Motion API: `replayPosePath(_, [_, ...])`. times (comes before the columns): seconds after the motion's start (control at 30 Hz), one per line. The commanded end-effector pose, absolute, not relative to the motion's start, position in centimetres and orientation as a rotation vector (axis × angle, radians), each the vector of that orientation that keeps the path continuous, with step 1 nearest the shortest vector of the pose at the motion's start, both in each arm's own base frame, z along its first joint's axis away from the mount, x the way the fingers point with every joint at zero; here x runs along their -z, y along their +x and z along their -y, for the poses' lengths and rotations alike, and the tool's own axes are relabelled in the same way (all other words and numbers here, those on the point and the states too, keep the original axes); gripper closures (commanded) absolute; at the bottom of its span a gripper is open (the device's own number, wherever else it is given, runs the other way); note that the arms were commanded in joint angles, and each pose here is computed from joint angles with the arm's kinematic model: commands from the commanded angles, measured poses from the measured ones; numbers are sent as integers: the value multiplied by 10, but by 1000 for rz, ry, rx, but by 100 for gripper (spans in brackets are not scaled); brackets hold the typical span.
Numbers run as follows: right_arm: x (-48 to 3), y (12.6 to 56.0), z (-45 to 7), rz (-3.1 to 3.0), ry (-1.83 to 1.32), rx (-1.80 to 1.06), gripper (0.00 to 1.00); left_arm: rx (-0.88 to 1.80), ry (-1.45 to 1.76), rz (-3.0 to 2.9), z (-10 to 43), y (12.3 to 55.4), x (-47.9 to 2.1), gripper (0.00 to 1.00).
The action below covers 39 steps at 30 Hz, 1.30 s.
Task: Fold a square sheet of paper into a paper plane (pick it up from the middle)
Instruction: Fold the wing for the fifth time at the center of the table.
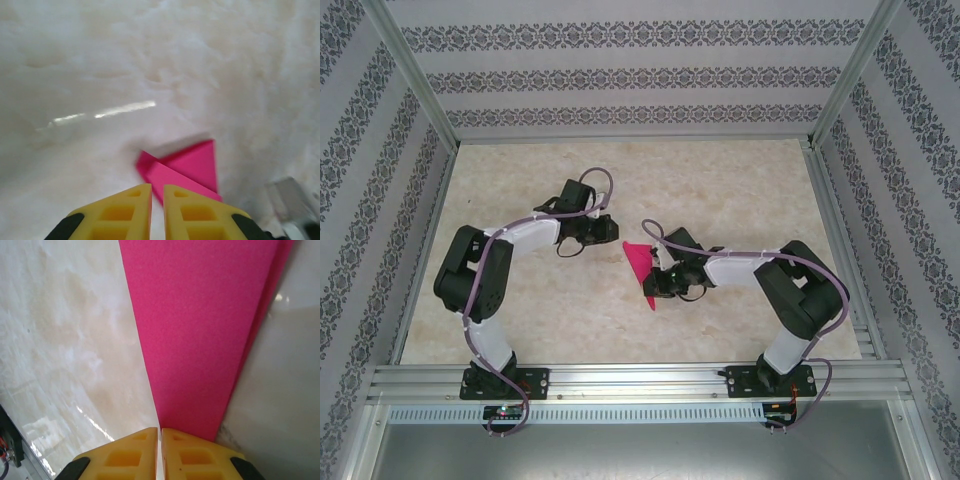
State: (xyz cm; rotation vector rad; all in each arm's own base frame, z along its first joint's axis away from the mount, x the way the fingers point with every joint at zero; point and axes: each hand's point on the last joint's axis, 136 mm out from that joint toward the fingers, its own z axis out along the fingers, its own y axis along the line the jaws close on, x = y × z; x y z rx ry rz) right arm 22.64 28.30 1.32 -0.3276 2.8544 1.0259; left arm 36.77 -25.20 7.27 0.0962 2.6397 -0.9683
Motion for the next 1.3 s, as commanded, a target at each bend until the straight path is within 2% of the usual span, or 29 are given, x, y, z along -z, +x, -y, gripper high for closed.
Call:
replayPosePath(0.0, [-5, 242, -278, -2860, -258, -934, 87, 1131, 195, -2594, 289, 349, -81, 85])
replayPosePath(0.2, [-13, 245, -279, -2826, -251, -958, 87, 1121, 203, -2687, 304, 340, -46, 87])
replayPosePath(0.6, [-58, 261, -295, -2677, -303, -1052, 86, 978, 136, -2819, 291, 338, -6, 90])
replayPosePath(0.87, [-31, 277, -303, -2756, -285, -959, 87, 909, 110, -2862, 283, 333, 4, 91])
replayPosePath(1.0, [-19, 267, -303, -2800, -295, -948, 87, 860, 75, -2899, 276, 330, 13, 91])
replayPosePath(1.27, [-6, 221, -297, -2881, -407, -946, 88, 771, -4, -2944, 263, 323, 27, 92])
